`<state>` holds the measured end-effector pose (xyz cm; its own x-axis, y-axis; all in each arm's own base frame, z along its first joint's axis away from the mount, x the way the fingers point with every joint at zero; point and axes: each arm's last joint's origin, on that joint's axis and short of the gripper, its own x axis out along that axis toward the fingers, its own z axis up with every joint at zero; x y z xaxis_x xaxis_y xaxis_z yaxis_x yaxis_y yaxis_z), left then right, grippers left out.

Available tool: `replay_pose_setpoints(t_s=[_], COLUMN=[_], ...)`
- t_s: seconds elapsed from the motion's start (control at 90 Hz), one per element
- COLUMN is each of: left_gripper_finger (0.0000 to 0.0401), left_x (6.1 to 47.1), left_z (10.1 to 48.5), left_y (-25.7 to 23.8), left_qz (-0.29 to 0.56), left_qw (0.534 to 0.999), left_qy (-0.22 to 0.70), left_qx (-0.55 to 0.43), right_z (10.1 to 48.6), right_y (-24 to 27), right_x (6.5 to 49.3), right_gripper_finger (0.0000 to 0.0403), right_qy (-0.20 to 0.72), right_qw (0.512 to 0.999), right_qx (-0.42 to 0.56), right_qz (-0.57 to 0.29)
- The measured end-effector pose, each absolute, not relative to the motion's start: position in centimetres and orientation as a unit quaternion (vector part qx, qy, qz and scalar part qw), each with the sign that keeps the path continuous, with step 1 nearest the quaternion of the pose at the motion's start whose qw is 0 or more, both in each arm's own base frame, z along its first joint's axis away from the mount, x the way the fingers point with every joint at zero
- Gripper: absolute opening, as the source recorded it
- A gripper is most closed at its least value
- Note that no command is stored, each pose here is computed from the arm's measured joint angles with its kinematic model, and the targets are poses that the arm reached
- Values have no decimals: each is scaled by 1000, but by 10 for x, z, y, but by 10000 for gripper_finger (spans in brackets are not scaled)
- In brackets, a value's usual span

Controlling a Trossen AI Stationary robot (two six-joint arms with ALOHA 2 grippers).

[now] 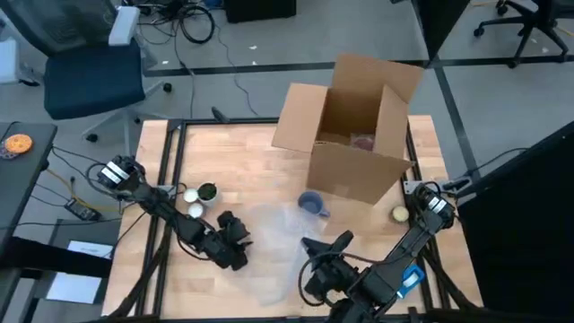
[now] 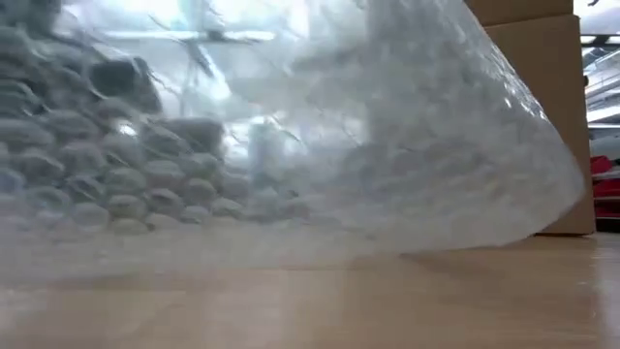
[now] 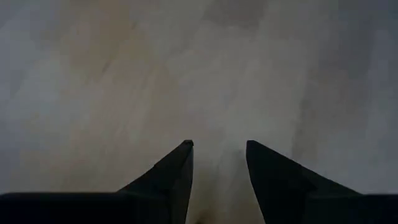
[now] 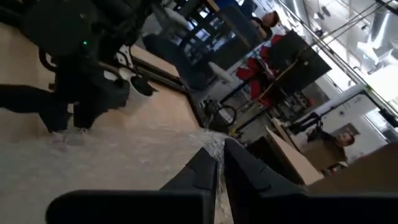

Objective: Wrap mug
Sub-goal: Wrap the purple mug with the bubble wrap

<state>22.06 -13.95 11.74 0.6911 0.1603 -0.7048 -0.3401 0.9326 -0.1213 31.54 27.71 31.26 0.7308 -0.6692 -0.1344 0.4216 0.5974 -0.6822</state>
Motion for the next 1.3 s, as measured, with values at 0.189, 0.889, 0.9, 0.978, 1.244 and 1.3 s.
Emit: replay_pose_setpoints(t_s=[0.189, 0.889, 0.9, 0.978, 1.244, 1.3], left_gripper_finger=[131, 131, 131, 131, 131, 131], left_x=[227, 269, 269, 262, 210, 203], left_z=[123, 102, 103, 112, 135, 136], left_y=[-144, -146, -146, -140, -127, -129], left_qz=[93, 88, 92, 121, 241, 256], left_qw=[938, 886, 883, 855, 734, 722], left_qy=[310, 453, 458, 500, 630, 639], left_qx=[-127, 38, 41, 64, 84, 77], right_z=[311, 324, 326, 337, 348, 343], right_y=[271, 264, 264, 265, 267, 267], right_x=[320, 316, 315, 305, 290, 291], right_gripper_finger=[0, 0, 0, 0, 0, 0], right_qy=[211, 224, 222, 214, 243, 267], right_qw=[872, 869, 870, 878, 912, 918], right_qx=[-315, -325, -324, -315, -222, -186], right_qz=[-308, -298, -297, -291, -243, -226])
